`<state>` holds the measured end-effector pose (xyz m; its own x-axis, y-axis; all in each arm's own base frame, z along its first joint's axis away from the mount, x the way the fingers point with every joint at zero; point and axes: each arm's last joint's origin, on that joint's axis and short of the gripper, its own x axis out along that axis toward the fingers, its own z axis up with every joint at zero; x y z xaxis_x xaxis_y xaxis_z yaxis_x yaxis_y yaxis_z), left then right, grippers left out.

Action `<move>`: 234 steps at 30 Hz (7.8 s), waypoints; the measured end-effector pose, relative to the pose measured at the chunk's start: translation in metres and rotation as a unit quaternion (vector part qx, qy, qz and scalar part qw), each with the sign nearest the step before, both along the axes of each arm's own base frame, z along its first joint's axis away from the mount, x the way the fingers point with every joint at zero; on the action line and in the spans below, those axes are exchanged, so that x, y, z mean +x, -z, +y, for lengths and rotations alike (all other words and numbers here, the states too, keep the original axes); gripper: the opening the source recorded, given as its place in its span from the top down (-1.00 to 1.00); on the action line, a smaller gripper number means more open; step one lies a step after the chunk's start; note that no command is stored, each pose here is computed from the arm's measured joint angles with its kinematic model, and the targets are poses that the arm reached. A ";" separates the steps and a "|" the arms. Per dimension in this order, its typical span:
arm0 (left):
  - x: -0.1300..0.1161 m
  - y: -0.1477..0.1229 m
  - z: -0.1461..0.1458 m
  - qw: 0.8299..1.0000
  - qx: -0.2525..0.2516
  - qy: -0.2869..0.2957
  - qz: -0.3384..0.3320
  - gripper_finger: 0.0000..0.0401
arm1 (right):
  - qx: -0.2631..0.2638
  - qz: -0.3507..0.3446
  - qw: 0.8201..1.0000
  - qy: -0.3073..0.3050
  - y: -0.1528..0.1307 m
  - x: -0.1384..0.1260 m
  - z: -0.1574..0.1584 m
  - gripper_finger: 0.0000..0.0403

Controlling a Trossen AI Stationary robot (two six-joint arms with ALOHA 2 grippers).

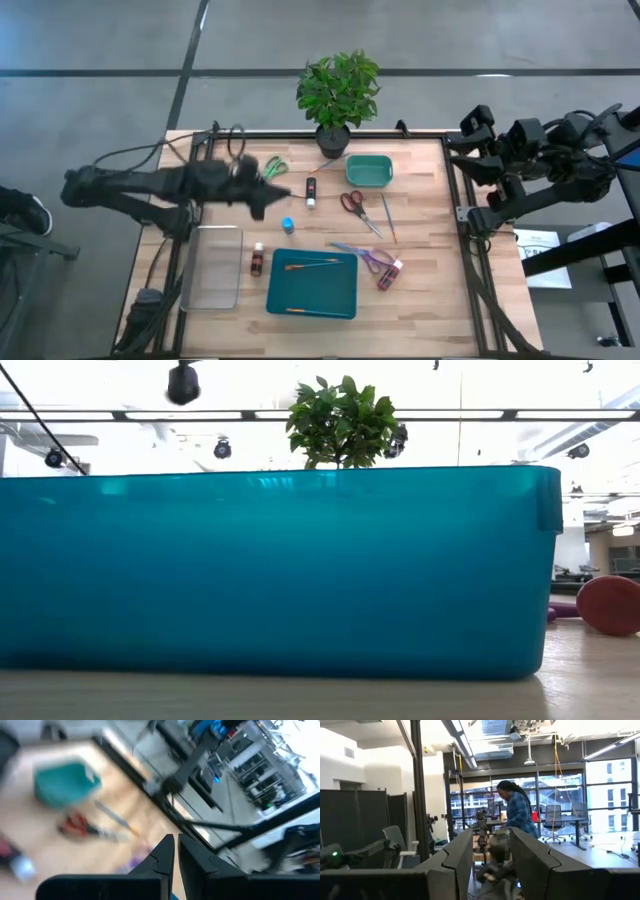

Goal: Pick & Place Paint Supplies
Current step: Put the blue paint brush into the blue bin

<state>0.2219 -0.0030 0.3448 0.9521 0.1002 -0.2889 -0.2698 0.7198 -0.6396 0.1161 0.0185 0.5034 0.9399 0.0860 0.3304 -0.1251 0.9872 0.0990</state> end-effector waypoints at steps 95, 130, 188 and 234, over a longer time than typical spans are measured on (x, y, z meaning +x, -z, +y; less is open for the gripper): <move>0.066 0.226 0.186 0.917 0.249 0.074 0.302 0.34 | 0.131 -0.079 0.983 0.099 -0.014 0.005 -0.007 0.36; 0.092 0.225 0.204 0.877 0.246 0.145 0.387 0.81 | 0.128 -0.081 0.983 0.100 -0.015 -0.006 -0.009 0.36; 0.066 0.087 0.134 0.929 0.236 0.088 0.273 1.00 | 0.086 -0.090 0.991 0.050 -0.017 -0.018 -0.007 0.36; 0.036 0.094 0.107 0.904 0.172 0.123 0.371 0.75 | 0.076 -0.089 0.992 0.054 -0.016 -0.024 -0.009 0.36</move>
